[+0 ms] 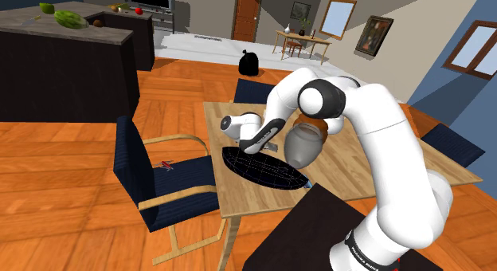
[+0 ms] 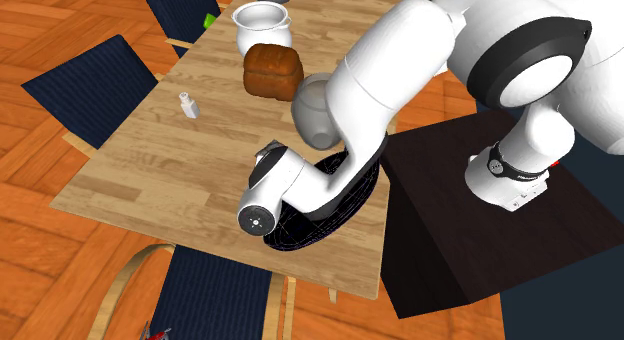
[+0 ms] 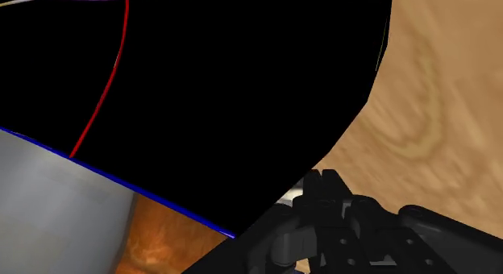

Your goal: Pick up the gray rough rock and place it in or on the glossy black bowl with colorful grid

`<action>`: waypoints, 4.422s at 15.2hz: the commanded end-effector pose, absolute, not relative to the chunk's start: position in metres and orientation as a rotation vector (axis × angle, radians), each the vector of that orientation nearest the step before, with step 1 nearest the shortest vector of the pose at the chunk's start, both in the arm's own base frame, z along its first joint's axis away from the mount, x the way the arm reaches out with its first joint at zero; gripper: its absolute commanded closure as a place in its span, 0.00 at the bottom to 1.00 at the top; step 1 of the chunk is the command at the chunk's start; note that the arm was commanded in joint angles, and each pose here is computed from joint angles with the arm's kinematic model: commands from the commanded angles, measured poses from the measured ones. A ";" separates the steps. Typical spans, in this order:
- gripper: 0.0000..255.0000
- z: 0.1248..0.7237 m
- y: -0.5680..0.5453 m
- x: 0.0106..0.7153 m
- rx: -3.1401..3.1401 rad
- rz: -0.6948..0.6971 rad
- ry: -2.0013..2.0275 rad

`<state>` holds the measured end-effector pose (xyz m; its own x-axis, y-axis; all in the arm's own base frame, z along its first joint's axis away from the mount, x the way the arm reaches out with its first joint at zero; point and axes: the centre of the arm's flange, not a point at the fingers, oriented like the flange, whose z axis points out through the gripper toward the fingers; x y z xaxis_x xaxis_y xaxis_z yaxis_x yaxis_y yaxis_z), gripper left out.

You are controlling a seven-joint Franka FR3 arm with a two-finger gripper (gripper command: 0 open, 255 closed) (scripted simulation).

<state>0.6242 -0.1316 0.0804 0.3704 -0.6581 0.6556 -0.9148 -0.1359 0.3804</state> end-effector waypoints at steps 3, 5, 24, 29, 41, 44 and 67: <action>1.00 0.080 -0.132 0.624 1.874 0.428 -1.366; 0.00 0.080 -0.132 0.624 1.874 0.428 -1.366; 0.00 0.108 -0.206 0.665 2.224 -0.145 -1.006; 1.00 0.108 -0.206 0.665 2.224 -0.145 -1.006; 1.00 0.140 -0.206 0.665 2.224 -0.145 -1.006; 1.00 0.155 -0.206 0.665 2.224 -0.145 -1.006; 1.00 0.277 -0.206 0.665 2.224 -0.145 -1.006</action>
